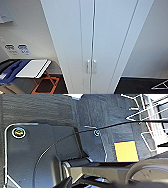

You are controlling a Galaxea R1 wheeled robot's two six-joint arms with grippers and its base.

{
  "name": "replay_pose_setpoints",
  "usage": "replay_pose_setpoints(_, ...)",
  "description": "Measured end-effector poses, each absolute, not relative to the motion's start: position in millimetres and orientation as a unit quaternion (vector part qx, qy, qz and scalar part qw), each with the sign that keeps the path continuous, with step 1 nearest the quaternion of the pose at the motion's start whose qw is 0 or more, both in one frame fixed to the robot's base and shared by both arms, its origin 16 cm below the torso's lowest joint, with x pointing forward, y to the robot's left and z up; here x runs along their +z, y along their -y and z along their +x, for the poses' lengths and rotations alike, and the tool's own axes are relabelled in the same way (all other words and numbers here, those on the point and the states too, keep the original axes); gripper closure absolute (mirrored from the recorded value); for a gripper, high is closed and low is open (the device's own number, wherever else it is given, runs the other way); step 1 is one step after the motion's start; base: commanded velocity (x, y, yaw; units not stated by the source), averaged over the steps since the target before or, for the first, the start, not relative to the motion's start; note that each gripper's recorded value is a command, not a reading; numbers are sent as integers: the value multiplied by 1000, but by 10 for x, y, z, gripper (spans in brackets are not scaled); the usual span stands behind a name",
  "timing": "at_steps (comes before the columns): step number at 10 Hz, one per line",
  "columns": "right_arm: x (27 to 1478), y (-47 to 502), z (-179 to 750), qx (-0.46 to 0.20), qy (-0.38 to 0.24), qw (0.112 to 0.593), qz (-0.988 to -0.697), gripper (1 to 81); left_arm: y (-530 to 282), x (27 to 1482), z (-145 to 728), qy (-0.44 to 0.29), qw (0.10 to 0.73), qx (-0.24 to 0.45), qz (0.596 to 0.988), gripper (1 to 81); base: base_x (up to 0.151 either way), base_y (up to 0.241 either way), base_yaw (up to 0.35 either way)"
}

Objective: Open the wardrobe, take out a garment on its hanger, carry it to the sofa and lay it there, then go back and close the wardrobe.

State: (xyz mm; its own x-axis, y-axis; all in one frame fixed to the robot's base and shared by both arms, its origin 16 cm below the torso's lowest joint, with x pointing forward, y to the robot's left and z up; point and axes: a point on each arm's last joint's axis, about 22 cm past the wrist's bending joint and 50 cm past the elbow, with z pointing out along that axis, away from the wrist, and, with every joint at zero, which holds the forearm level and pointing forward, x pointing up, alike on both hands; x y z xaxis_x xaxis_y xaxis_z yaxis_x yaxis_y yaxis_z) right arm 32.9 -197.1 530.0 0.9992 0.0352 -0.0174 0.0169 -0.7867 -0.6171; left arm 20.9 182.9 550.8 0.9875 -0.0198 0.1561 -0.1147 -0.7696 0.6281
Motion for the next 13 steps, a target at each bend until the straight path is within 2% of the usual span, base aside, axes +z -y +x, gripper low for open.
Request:
replay_pose_setpoints(6, 6004, 2053, 1241, -39, 27, 371, -927, 10, -2097, 6318, 1187, 63, 371, 141, 916, 10, 0, 0, 0)
replay_pose_setpoints(9, 6458, 1966, 1775, -77, 48, 399, -912, 10, -2025, 6706, 1478, 119, 389, 182, 895, 10, 0, 0, 0)
replay_pose_setpoints(13, 7052, 1778, 2560, -141, 87, 428, -888, 10, -2063, 7194, 2322, 181, 382, 263, 867, 10, 0, 0, 0)
